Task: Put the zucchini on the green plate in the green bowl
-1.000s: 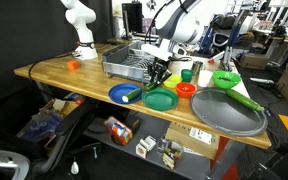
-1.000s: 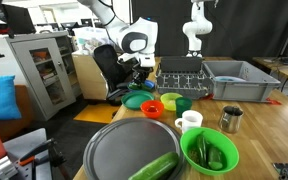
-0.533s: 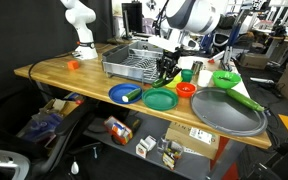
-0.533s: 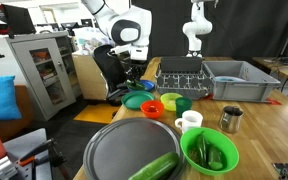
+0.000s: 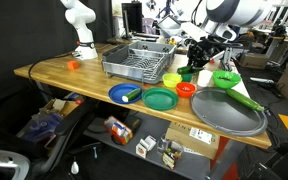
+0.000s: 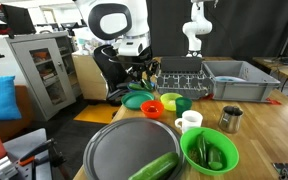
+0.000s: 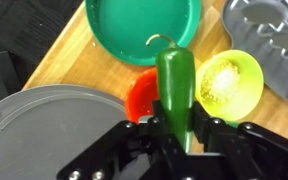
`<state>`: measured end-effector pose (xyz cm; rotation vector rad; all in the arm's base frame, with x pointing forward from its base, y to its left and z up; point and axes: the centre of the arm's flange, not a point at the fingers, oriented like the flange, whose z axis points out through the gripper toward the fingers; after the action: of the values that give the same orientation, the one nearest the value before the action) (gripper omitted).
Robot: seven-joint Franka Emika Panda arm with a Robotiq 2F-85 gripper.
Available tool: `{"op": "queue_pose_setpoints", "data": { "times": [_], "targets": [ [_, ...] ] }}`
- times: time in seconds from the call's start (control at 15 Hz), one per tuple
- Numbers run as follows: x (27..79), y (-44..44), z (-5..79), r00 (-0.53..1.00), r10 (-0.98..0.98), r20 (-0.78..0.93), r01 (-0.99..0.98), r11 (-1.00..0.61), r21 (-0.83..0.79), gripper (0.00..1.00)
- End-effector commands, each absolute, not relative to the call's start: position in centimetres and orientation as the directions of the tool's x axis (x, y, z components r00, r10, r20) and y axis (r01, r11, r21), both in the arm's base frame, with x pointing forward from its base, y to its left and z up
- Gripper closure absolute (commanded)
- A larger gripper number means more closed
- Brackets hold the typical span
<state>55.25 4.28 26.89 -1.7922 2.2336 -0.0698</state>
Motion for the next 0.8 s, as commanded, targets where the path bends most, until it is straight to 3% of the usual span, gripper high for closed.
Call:
{"op": "queue_pose_setpoints", "data": {
  "times": [0.0, 0.53, 0.6, 0.73],
  "targets": [
    [54.4, 3.2, 27.6, -0.221, -0.957, -0.188, -0.932, 0.264, -0.250, 0.67],
    [52.9, 2.8, 28.9, -0.244, -0.949, -0.201, -0.908, 0.296, -0.295, 0.67],
    [52.9, 2.8, 28.9, -0.244, -0.949, -0.201, -0.908, 0.297, -0.295, 0.92],
    [53.5, 1.5, 29.0, -0.331, -0.911, -0.247, -0.857, 0.399, -0.325, 0.92]
  ]
}}
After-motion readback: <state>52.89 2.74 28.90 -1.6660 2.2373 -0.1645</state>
